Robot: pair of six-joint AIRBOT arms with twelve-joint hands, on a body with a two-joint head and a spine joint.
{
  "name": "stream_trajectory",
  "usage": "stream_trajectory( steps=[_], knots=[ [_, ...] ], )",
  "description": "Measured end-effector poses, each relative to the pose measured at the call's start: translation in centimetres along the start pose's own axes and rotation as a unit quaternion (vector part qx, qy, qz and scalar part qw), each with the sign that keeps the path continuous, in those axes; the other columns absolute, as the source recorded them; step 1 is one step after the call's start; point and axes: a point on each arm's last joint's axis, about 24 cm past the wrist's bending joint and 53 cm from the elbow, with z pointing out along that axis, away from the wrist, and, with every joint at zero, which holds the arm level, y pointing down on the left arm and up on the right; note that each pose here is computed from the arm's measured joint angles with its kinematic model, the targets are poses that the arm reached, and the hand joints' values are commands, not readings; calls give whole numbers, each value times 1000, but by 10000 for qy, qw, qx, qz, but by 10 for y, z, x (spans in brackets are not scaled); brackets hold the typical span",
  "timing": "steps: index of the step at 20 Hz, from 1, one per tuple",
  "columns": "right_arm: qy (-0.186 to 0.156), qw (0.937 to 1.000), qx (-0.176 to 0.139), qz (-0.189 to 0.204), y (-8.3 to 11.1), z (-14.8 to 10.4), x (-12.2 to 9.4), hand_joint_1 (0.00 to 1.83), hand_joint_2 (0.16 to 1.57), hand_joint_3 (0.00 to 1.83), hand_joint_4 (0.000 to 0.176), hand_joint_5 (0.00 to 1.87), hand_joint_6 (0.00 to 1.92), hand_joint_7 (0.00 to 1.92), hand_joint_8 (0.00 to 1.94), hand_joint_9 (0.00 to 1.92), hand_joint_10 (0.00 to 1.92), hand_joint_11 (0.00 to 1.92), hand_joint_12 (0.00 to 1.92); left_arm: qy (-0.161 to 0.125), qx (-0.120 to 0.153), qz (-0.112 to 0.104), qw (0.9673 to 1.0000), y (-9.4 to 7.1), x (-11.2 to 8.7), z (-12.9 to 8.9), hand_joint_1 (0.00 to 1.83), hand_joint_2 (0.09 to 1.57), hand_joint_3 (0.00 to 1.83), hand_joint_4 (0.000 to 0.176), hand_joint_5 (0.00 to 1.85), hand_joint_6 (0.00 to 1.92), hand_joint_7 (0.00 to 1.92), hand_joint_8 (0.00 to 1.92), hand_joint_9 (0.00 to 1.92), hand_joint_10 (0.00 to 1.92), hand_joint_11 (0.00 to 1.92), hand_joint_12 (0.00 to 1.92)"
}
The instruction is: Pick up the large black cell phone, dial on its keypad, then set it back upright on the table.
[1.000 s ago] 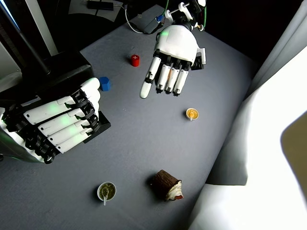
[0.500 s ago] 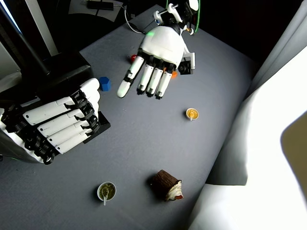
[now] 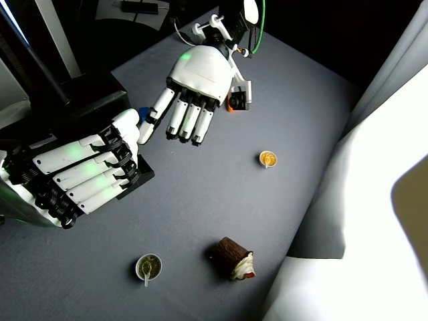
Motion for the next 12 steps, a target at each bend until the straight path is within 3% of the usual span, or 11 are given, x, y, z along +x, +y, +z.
stream_trajectory(
  steps=[1, 3, 5, 8, 12],
  knots=[
    [-18, 10000, -1, 13, 0, 0, 0, 1372, 1135, 0, 0, 915, 876, 895, 1109, 917, 1314, 955, 1129, 3, 56, -14, 10000, -4, 1, 1, 1315, 1325, 23, 49, 0, 0, 553, 1679, 725, 1921, 714, 1921],
    [-41, 10000, 4, 17, 0, -1, 0, 1372, 1135, 0, 0, 928, 857, 900, 1105, 909, 1319, 946, 1163, -50, 90, -16, 9999, -6, -3, 2, 1276, 1340, 26, 47, 0, 0, 545, 1730, 797, 1921, 748, 1921],
    [-36, 10000, 7, 22, 0, -1, 1, 1373, 1133, 1, 0, 928, 859, 898, 1113, 908, 1315, 954, 1152, -96, 150, -45, 9998, -9, -7, 0, 1278, 1333, 21, 53, 0, 0, 560, 1719, 815, 1921, 760, 1921],
    [0, 10000, 13, 23, -1, -1, 2, 1376, 1124, 0, 0, 944, 838, 918, 1083, 932, 1276, 976, 1119, -112, 139, -260, 9995, -8, -12, -7, 1278, 1333, 21, 54, 0, 0, 561, 1719, 806, 1921, 759, 1921],
    [14, 10000, -8, -43, 1, 1, -1, 1376, 1124, 0, 0, 940, 843, 918, 1092, 939, 1258, 1000, 1070, -171, 5, -512, 9985, 10, -31, -29, 1276, 1336, 24, 53, 6, 1, 556, 1727, 806, 1921, 785, 1921]
  ],
)
